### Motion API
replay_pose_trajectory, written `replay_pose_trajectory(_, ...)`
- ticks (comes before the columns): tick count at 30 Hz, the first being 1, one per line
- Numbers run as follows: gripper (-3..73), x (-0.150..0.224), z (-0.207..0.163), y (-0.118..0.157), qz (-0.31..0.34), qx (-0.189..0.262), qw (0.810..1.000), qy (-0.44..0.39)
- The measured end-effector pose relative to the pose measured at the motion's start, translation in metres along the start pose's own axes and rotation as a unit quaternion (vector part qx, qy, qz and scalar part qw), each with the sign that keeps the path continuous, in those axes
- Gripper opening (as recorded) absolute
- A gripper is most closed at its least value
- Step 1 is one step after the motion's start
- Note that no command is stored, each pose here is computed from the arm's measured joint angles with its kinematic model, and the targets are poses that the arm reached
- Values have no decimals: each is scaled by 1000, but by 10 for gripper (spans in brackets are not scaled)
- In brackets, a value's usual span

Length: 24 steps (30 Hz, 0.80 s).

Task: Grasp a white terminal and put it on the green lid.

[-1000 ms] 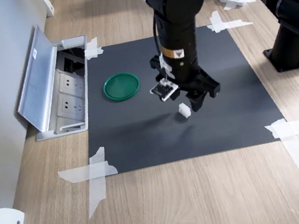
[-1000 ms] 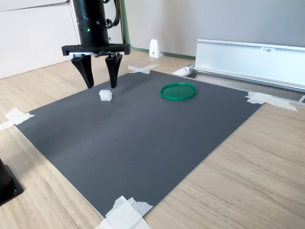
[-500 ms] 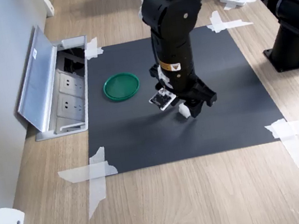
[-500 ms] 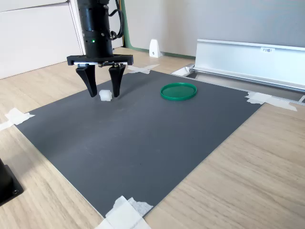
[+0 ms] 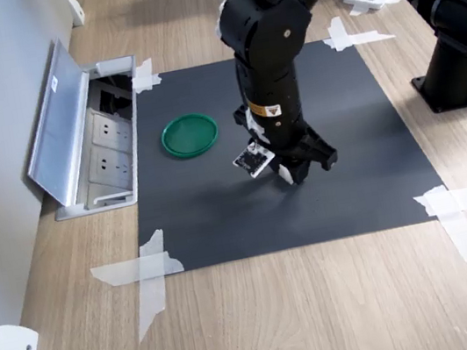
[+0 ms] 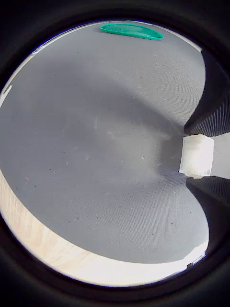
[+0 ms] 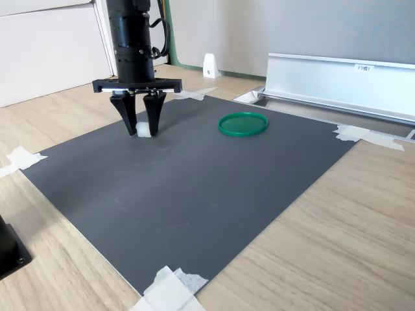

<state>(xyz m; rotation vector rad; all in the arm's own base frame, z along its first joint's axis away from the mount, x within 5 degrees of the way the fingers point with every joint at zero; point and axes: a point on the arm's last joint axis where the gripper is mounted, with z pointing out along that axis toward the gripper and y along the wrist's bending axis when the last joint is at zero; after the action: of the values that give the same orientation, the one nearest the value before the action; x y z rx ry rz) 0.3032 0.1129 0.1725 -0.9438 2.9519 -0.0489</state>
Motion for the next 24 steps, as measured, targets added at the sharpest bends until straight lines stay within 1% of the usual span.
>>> replay_pose_trajectory(5,318,-4,-8,-2,4,-1,1000,-7)
replay_pose_trajectory(8,318,-5,-21,-14,26,-1,999,-19)
replay_pose_trajectory(11,318,1,-36,-40,64,6,997,-35)
replay_pose_trajectory(14,318,11,-42,-69,91,14,995,-42)
replay_pose_trajectory(20,318,33,-47,-124,133,31,990,-47)
replay_pose_trajectory(22,318,36,-44,-141,141,37,988,-46)
replay_pose_trajectory(24,318,33,-40,-152,145,38,988,-45)
